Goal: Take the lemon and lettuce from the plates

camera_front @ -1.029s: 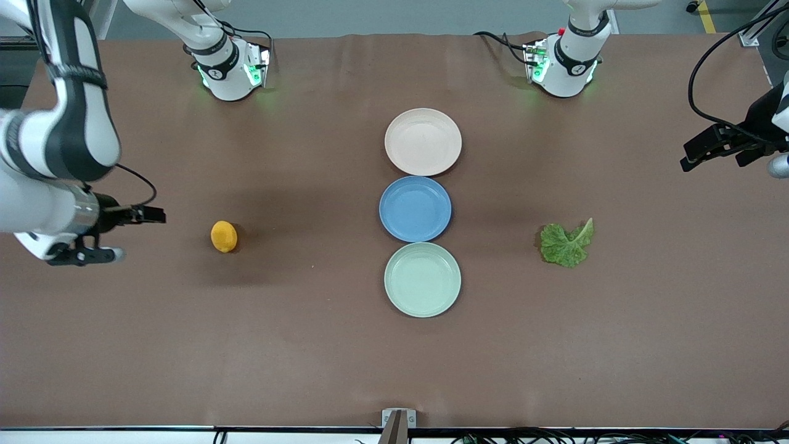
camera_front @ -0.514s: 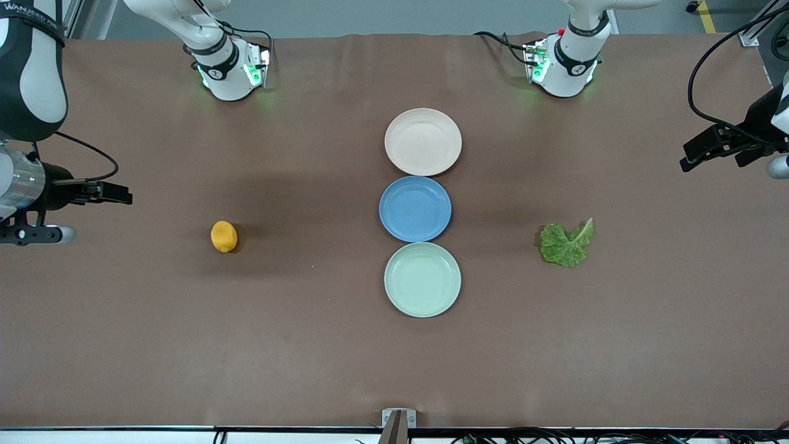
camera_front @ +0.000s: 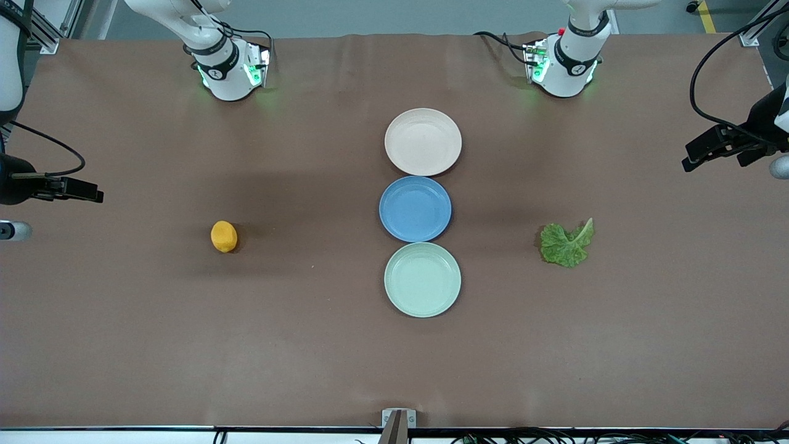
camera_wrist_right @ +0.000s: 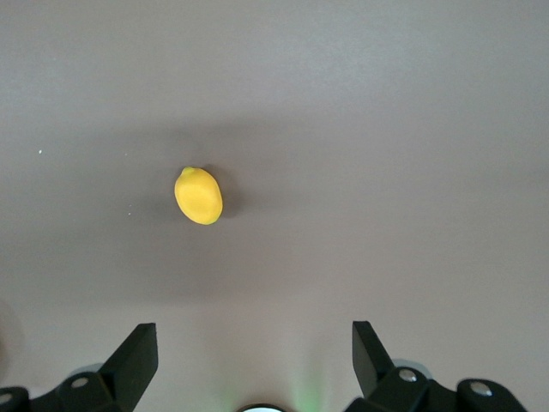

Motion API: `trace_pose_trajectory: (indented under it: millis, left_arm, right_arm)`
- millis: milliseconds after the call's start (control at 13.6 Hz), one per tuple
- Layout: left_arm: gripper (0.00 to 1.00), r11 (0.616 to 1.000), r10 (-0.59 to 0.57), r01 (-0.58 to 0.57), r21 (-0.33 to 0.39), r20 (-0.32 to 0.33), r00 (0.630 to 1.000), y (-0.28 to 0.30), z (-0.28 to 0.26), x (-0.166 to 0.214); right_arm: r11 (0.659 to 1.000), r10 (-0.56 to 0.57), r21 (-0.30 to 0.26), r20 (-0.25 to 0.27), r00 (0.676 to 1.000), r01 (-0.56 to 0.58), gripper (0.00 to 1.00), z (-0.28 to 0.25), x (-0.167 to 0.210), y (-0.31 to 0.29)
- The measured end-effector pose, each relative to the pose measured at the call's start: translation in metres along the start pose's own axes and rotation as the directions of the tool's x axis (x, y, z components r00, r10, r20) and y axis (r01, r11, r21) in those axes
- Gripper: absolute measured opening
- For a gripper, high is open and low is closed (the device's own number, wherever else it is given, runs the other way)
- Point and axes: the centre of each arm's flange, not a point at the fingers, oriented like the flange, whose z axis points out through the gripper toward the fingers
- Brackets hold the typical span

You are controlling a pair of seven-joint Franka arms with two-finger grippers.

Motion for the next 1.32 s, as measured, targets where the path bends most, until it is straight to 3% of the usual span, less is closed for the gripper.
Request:
trace_pose_trajectory:
  millis: [1322]
  left_arm:
    - [1.00, 1.000, 0.000, 0.000, 0.000, 0.002, 1.000, 0.000, 0.001, 0.000]
  right_arm:
    - [0.999, -0.016, 0.037, -0.140, 0.990, 0.021, 1.00, -0.041, -0.102, 0.001]
